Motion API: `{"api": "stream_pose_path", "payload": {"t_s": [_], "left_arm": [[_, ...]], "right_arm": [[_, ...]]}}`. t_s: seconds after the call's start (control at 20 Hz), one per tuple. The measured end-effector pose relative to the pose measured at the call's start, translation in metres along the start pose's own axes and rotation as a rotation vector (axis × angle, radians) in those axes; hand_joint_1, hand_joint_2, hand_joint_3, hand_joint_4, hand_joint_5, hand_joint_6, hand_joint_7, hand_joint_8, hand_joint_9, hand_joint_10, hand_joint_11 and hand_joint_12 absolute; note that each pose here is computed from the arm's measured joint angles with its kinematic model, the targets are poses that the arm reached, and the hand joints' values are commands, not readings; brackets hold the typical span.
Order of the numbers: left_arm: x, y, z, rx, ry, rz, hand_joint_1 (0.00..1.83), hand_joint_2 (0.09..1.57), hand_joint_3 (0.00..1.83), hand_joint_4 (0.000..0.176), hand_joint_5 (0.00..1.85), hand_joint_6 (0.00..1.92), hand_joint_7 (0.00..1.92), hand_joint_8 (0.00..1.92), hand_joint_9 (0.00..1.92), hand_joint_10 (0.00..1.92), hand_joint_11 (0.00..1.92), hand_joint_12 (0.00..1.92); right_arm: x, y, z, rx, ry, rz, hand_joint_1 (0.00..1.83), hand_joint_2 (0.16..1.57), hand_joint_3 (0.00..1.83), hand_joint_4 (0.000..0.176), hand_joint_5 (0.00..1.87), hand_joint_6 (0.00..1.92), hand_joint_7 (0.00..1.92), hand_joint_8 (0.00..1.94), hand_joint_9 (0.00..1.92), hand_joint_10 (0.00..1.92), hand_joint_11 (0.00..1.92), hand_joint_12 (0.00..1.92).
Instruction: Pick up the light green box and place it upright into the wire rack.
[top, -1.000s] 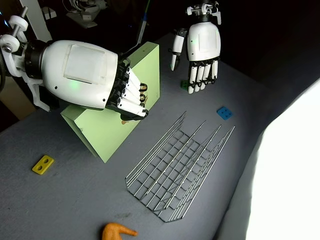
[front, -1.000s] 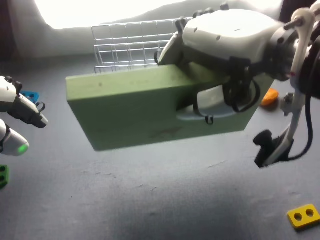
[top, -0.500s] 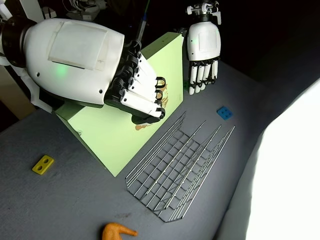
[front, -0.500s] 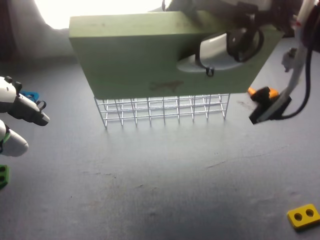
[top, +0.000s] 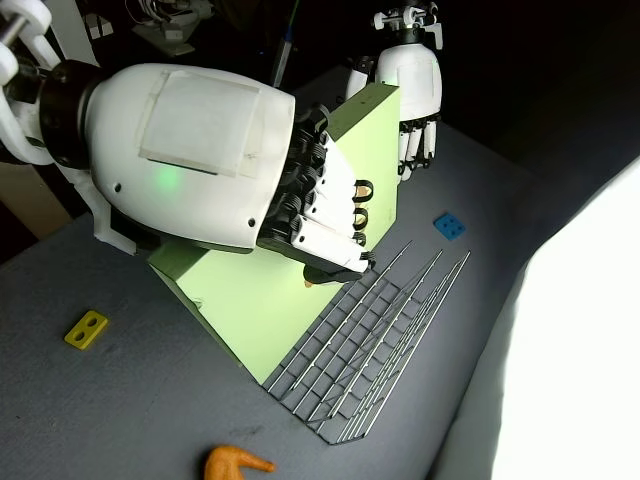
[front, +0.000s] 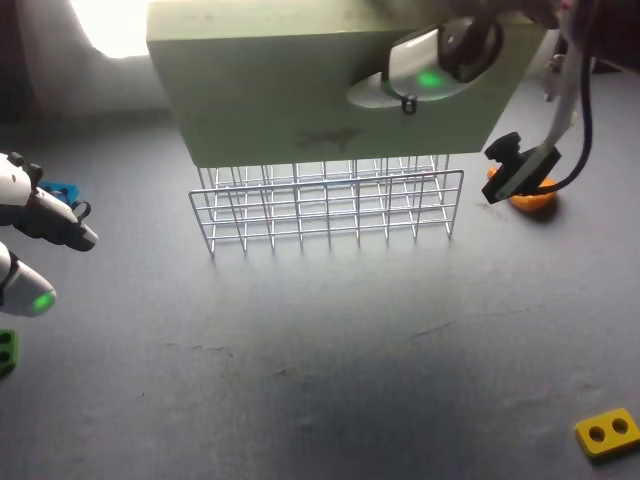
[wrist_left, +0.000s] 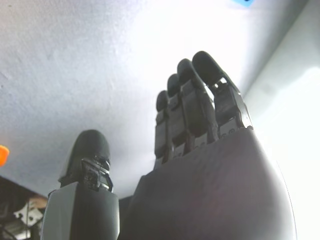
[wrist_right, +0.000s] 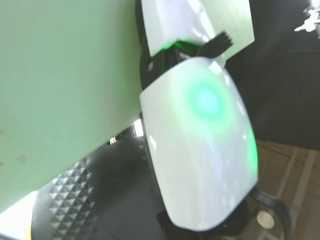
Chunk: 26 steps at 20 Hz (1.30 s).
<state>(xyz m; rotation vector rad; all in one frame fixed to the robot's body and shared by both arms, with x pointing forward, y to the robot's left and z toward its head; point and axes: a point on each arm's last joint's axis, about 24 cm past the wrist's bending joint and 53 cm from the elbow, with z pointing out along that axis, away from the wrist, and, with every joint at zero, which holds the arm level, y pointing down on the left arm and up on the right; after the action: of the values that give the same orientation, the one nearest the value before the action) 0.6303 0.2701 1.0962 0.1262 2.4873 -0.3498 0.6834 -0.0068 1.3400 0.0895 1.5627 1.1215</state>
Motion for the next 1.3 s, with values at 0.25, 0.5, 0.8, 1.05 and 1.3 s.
{"api": "stream_pose_path", "payload": {"t_s": [0.25, 0.5, 0.8, 1.05, 1.3], "left_arm": [[0.0, -0.002, 0.001, 0.002, 0.001, 0.007, 0.32, 1.31, 0.0, 0.0, 0.28, 0.01, 0.33, 0.0, 0.38, 0.0, 0.0, 1.16], [0.0, -0.004, 0.002, 0.004, 0.002, 0.01, 0.3, 1.31, 0.0, 0.0, 0.27, 0.0, 0.34, 0.0, 0.39, 0.01, 0.0, 1.16], [0.001, -0.004, 0.003, 0.002, 0.004, 0.012, 0.28, 1.32, 0.0, 0.0, 0.27, 0.0, 0.34, 0.0, 0.38, 0.0, 0.0, 1.16], [0.001, -0.004, 0.003, 0.002, 0.006, 0.014, 0.28, 1.32, 0.0, 0.0, 0.27, 0.0, 0.34, 0.0, 0.39, 0.0, 0.0, 1.17], [0.001, -0.005, 0.004, 0.003, 0.007, 0.016, 0.28, 1.32, 0.0, 0.0, 0.27, 0.0, 0.33, 0.0, 0.37, 0.0, 0.0, 1.15]], "right_arm": [[0.008, 0.003, 0.009, -0.018, 0.032, -0.011, 1.24, 1.15, 0.0, 0.0, 0.92, 0.92, 0.93, 1.3, 0.77, 1.3, 0.49, 1.68], [0.014, 0.003, 0.011, -0.016, 0.038, -0.014, 1.25, 1.15, 0.0, 0.0, 0.94, 0.87, 0.94, 1.3, 0.78, 1.29, 0.53, 1.66], [0.024, -0.004, 0.018, 0.0, 0.05, -0.002, 1.25, 1.14, 0.0, 0.0, 0.95, 0.85, 0.94, 1.29, 0.78, 1.3, 0.53, 1.65], [0.023, -0.015, 0.025, 0.026, 0.036, 0.02, 1.24, 1.14, 0.0, 0.0, 0.93, 0.89, 0.94, 1.28, 0.78, 1.26, 0.5, 1.65], [0.025, -0.014, 0.026, 0.025, 0.04, 0.022, 1.25, 1.14, 0.0, 0.0, 0.94, 0.88, 0.95, 1.29, 0.78, 1.29, 0.53, 1.66]]}}
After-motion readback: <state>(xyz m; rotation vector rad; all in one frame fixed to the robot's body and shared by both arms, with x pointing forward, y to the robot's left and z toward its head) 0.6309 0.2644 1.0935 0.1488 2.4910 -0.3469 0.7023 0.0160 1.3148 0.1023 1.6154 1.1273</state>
